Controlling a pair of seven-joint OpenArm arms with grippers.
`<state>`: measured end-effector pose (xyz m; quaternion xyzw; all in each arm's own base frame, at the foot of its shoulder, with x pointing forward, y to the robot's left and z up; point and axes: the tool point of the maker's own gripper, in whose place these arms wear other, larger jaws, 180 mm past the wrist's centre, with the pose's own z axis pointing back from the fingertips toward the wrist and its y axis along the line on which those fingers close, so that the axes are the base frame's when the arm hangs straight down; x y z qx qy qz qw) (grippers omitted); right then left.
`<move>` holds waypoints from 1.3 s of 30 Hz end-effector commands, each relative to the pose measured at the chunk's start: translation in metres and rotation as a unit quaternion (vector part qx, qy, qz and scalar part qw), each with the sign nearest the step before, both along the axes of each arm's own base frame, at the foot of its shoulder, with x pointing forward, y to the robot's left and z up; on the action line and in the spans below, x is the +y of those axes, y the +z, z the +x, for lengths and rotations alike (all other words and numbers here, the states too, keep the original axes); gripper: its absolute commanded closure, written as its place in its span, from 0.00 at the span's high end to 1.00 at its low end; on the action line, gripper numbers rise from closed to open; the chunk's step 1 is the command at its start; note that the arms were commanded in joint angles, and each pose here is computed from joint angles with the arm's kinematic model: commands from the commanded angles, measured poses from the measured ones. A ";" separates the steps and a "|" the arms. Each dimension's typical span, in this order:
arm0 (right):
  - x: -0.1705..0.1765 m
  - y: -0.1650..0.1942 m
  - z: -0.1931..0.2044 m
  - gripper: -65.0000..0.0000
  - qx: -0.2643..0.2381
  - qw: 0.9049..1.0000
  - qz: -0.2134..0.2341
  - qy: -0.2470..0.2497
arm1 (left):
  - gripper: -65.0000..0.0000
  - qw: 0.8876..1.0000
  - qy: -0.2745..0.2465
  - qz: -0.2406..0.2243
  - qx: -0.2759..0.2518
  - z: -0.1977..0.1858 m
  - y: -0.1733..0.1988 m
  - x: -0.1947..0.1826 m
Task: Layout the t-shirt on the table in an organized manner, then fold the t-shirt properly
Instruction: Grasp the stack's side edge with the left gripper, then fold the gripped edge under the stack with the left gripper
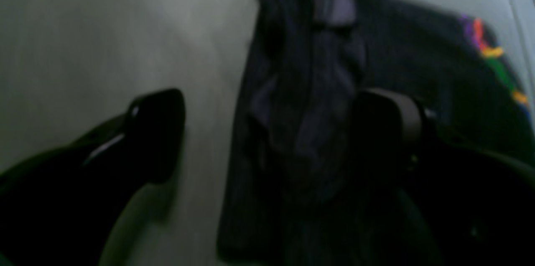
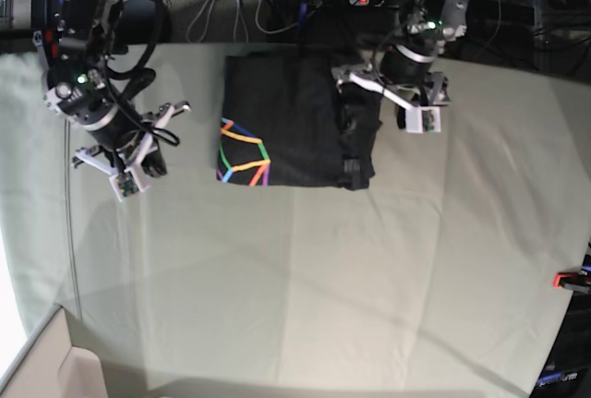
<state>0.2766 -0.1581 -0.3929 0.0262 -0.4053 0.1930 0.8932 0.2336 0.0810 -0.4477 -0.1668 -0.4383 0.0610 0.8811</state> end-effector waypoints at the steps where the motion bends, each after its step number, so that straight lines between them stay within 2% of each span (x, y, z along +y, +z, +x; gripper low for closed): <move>1: 0.000 0.011 0.007 0.00 -0.023 1.000 0.005 0.001 | 0.96 1.000 -0.004 -0.010 -0.022 0.007 0.011 -0.007; 10: 0.000 0.011 0.007 0.00 -0.023 1.000 0.004 0.001 | 0.96 1.000 -0.008 -0.008 0.009 -0.004 -0.011 -0.011; 17: -0.001 0.012 0.007 0.00 -0.023 1.000 0.003 0.001 | 0.95 1.000 -0.009 -0.009 0.008 0.000 -0.011 -0.012; 18: -0.001 0.012 0.007 0.00 -0.023 1.000 0.003 0.001 | 0.92 1.000 -0.009 -0.009 0.007 0.001 -0.011 -0.012; 20: -0.001 0.012 0.007 0.00 -0.023 1.000 0.003 0.001 | 0.79 1.000 -0.023 -0.011 -0.001 0.007 -0.007 -0.020; 28: -0.007 0.011 0.006 0.00 -0.022 1.000 -0.001 -0.005 | 0.00 0.996 -0.067 -0.003 0.064 0.007 -0.023 -0.034; 31: -0.017 0.012 0.006 0.00 -0.023 1.000 -0.004 -0.020 | 0.02 0.996 -0.071 -0.005 0.056 0.012 -0.015 -0.037; 36: -0.037 0.017 0.007 0.00 -0.031 0.998 -0.009 -0.046 | 0.00 0.997 -0.076 -0.004 0.016 0.032 0.011 -0.039; 39: -0.053 0.019 0.005 0.00 -0.033 0.997 -0.014 -0.069 | 0.00 0.996 -0.092 0.014 -0.005 0.050 0.021 -0.033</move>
